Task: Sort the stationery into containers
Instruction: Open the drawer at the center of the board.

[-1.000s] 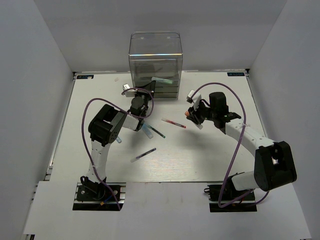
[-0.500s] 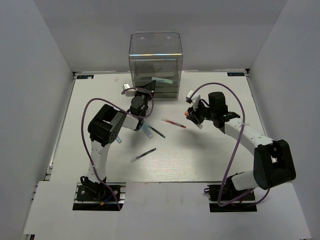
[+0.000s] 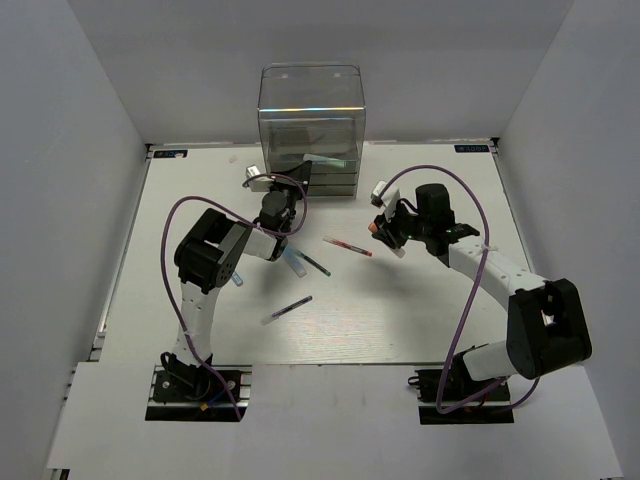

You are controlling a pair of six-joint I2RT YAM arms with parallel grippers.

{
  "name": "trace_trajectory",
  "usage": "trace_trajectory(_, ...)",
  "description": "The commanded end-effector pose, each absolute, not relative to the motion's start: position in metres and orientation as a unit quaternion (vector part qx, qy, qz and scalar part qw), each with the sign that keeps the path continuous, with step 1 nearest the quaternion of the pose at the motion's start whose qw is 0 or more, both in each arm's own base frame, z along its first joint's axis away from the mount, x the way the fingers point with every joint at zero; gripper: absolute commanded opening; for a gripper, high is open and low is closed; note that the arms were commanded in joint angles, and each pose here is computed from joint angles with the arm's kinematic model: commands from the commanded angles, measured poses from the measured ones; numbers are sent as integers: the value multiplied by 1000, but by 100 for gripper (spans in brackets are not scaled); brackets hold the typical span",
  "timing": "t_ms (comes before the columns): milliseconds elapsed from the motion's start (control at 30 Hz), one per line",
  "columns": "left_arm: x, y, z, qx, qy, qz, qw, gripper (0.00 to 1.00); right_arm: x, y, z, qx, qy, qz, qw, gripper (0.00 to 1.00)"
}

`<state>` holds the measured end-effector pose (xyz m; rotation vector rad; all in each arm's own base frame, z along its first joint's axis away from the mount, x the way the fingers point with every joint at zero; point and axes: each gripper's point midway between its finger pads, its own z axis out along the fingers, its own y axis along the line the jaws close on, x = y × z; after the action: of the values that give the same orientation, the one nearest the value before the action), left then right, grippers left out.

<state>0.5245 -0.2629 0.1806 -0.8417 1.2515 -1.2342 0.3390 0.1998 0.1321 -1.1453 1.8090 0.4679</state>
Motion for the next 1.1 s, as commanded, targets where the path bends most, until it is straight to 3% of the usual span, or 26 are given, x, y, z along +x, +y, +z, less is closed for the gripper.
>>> trace_trajectory(0, 503, -257, 314, -303, 409, -611, 606, 0, 355, 208, 159, -468, 709, 182, 495, 0)
trace_trajectory(233, 502, -257, 321, -302, 405, -613, 607, 0, 355, 208, 158, -469, 709, 181, 494, 0)
trace_trajectory(633, 505, -257, 317, -308, 411, -607, 606, 14, 353, 207, 155, -468, 712, 182, 491, 0)
trace_trajectory(833, 504, -254, 314, -311, 410, -605, 608, 29, 352, 208, 153, -469, 712, 183, 489, 0)
trace_trajectory(1067, 504, -254, 314, -311, 410, -605, 608, 32, 352, 207, 154, -471, 711, 181, 490, 0)
